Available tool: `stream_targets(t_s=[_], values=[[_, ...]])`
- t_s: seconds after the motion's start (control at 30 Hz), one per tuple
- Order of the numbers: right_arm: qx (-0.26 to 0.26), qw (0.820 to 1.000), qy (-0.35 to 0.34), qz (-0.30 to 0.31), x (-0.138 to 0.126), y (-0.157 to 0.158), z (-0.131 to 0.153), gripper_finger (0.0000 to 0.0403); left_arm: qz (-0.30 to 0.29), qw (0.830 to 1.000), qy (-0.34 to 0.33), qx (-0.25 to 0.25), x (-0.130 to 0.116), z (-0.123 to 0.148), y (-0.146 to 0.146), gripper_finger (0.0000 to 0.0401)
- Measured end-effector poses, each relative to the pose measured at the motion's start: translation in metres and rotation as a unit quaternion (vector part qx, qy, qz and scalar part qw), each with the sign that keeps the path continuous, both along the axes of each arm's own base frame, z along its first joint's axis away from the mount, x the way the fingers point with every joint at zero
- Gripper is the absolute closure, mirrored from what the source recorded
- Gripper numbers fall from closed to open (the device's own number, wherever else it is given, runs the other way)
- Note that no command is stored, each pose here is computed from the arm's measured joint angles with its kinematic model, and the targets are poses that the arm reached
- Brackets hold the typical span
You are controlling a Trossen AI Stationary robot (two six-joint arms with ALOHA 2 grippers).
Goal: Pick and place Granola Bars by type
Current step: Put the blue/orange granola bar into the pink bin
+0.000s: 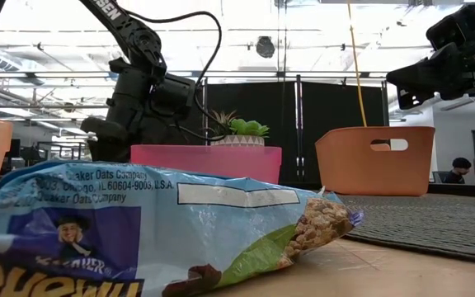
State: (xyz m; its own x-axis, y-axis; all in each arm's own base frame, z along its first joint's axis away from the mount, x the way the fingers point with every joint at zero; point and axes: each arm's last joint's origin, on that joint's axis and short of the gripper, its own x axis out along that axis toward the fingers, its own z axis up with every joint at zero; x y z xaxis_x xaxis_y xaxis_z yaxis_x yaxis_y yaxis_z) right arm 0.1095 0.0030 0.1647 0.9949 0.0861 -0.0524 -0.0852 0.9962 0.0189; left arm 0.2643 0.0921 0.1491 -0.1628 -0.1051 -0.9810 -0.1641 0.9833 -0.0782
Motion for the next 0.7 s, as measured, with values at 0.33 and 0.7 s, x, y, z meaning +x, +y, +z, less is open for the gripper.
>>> stream_targets(t_s=[0.33, 0.7], values=[[0.000, 1.000, 0.000, 0.000, 0.0000, 0.0000, 0.0000, 0.0403, -0.013, 1.000, -0.002, 0.009, 0.0006, -0.0002, 0.0008, 0.0233], [0.000, 1.000, 0.000, 0.000, 0.0000, 0.0000, 0.0000, 0.0403, -0.016, 1.000, -0.006, 0.012, 0.0014, -0.0003, 0.0012, 0.0385]])
